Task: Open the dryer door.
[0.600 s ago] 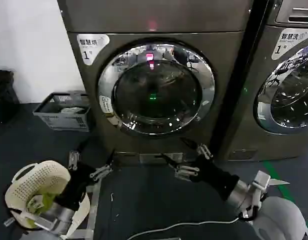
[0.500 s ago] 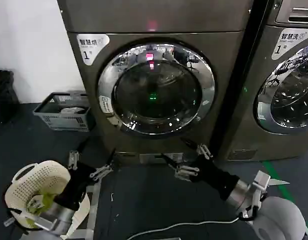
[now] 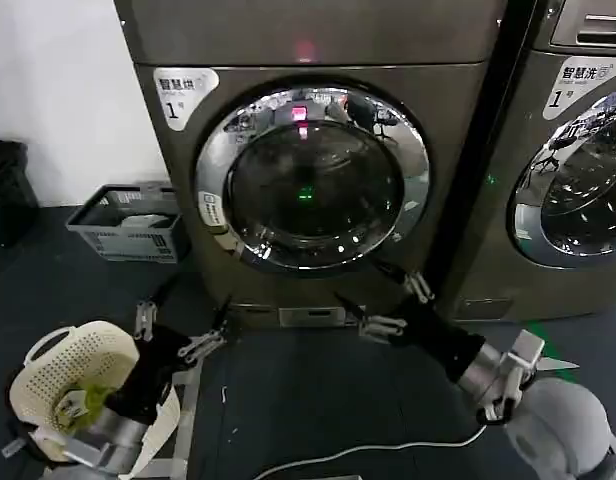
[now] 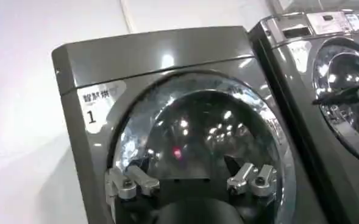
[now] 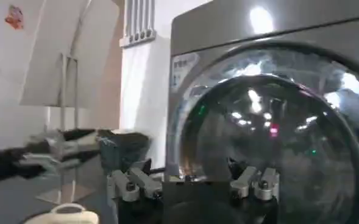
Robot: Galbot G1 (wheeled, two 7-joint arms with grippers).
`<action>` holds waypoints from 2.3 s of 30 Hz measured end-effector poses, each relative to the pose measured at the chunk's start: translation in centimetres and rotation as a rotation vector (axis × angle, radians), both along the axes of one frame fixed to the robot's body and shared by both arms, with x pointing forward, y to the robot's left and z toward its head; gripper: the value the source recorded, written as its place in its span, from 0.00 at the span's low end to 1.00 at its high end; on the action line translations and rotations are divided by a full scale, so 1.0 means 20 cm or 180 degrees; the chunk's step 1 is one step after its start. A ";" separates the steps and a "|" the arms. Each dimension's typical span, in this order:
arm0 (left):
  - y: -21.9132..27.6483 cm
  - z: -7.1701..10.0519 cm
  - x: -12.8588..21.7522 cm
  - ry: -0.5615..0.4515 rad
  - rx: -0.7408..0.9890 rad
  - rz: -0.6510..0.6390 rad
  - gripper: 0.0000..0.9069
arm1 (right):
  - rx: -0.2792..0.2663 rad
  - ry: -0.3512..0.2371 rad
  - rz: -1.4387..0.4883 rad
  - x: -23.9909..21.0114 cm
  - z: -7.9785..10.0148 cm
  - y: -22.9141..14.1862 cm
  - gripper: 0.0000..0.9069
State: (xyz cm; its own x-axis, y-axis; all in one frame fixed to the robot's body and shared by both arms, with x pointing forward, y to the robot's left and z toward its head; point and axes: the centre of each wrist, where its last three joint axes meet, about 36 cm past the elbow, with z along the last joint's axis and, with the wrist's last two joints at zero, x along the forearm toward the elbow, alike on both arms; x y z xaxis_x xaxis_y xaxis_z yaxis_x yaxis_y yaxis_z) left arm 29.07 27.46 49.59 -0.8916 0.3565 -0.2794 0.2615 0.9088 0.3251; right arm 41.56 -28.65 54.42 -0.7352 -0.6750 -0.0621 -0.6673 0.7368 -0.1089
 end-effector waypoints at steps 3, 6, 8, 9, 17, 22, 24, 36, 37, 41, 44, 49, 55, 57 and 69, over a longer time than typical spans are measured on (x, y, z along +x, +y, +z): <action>0.00 0.01 -0.01 -0.0010 -0.0006 0.0000 1.00 | -0.0015 -0.0021 0.0025 0.07 0.00 0.01 1.00; -0.01 0.02 -0.02 -0.0028 -0.0012 -0.0001 1.00 | -0.0024 -0.0044 0.0056 0.13 0.00 0.02 1.00; -0.01 0.03 -0.02 -0.0039 -0.0017 -0.0003 1.00 | -0.0026 -0.0056 0.0078 0.17 -0.01 0.04 1.00; -0.02 0.03 -0.02 -0.0042 -0.0019 -0.0003 1.00 | -0.0022 -0.0064 0.0092 0.19 -0.01 0.04 1.00; -0.03 0.05 -0.05 -0.0051 -0.0033 -0.0001 1.00 | -0.0023 -0.0064 0.0158 0.32 -0.03 0.11 1.00; -0.03 0.06 -0.06 -0.0073 -0.0048 0.0007 1.00 | -0.0040 -0.0078 0.0173 0.40 -0.05 0.16 1.00; -0.04 0.07 -0.07 -0.0078 -0.0049 0.0005 1.00 | -0.0039 -0.0067 0.0170 0.43 -0.06 0.19 1.00; -0.03 0.07 -0.08 -0.0083 -0.0043 0.0022 1.00 | -0.0053 -0.0046 0.0255 0.61 -0.06 0.34 1.00; -0.03 0.07 -0.08 -0.0087 -0.0045 0.0024 1.00 | -0.0054 -0.0044 0.0266 0.62 -0.06 0.35 1.00; -0.03 0.07 -0.08 -0.0099 -0.0053 0.0023 1.00 | -0.0055 -0.0055 0.0306 0.65 -0.05 0.41 1.00; -0.03 0.07 -0.08 -0.0106 -0.0053 0.0024 1.00 | -0.0065 -0.0053 0.0328 0.68 -0.05 0.44 1.00; -0.03 0.07 -0.08 -0.0112 -0.0053 0.0027 1.00 | -0.0079 -0.0059 0.0355 0.72 -0.05 0.49 1.00; -0.04 0.07 -0.08 -0.0113 -0.0066 0.0031 1.00 | -0.0090 -0.0053 0.0352 0.76 -0.05 0.54 1.00; -0.04 0.07 -0.08 -0.0116 -0.0065 0.0031 1.00 | -0.0093 -0.0047 0.0353 0.77 -0.06 0.56 1.00; -0.02 0.07 -0.09 -0.0115 -0.0045 0.0045 1.00 | -0.0141 -0.0075 0.0421 0.85 -0.07 0.73 1.00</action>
State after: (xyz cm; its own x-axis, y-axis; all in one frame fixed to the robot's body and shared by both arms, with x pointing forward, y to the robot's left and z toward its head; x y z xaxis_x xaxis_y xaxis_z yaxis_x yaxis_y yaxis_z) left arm 27.35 26.96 51.01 -0.8857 0.3398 -0.3162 0.2371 0.9169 0.3212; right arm 58.53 -13.95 53.07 -0.6383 -0.7684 -0.0462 -0.7552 0.6366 -0.1562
